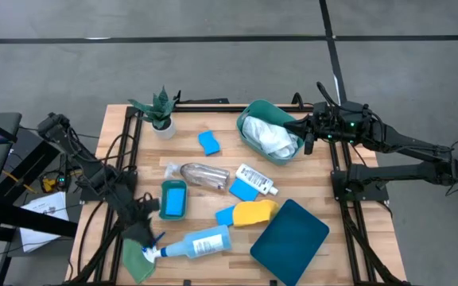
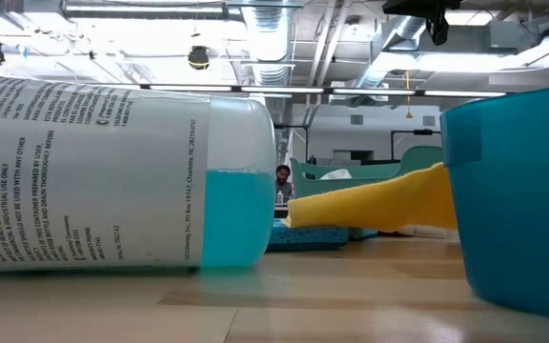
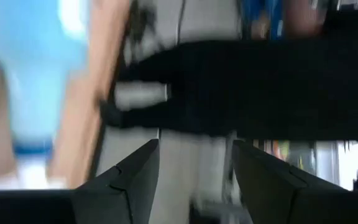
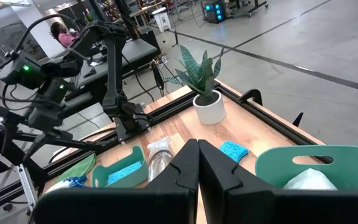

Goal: Pick & Place Kitchen Items
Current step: Put the green towel into the big green bin

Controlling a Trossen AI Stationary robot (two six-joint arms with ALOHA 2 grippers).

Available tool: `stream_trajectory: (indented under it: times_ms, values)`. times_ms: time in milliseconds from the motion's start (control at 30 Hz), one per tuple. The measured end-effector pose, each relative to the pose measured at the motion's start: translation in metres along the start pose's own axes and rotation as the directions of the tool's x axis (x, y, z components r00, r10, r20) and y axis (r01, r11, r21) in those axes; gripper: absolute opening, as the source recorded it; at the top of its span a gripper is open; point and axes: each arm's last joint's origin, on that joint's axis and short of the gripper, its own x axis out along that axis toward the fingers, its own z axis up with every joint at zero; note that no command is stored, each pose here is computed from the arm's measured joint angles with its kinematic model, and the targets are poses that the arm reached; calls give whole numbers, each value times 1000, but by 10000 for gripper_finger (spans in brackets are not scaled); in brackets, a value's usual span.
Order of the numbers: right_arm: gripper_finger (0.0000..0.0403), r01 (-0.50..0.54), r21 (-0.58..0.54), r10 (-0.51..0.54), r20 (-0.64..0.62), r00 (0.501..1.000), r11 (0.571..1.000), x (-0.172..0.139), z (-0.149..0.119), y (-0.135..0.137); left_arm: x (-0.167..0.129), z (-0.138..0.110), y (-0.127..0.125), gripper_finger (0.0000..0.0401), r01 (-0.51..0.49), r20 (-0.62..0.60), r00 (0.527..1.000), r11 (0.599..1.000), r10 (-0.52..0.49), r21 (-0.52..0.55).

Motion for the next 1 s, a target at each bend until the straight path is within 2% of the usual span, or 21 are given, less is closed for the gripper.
stream_trajectory:
  times_ms: [167, 300, 500, 633, 867, 1000]
  values:
    - [0, 1, 0, -1, -2, 1000, 1000, 0, 0, 0, 1, -19, 6, 191, -76, -190, 980, 994, 61, -75]
    - [0, 1, 0, -1, -3, 1000, 1000, 0, 0, 0, 1, -31, 10, 191, -146, -265, 957, 986, 121, -79]
    - [0, 1, 0, -1, -3, 1000, 1000, 0, 0, 0, 0, -44, 16, 191, -224, -247, 946, 974, 210, -30]
    - [0, 1, 0, -1, -3, 1000, 1000, 0, 0, 0, 4, -50, 20, 191, -265, -246, 932, 963, 266, 38]
    - [0, 1, 0, -1, -3, 1000, 1000, 0, 0, 0, 22, -61, 29, 190, -324, -287, 887, 931, 361, 171]
    - [0, 1, 0, -1, -3, 1000, 1000, 0, 0, 0, 32, -64, 36, 177, -375, -297, 859, 908, 416, 188]
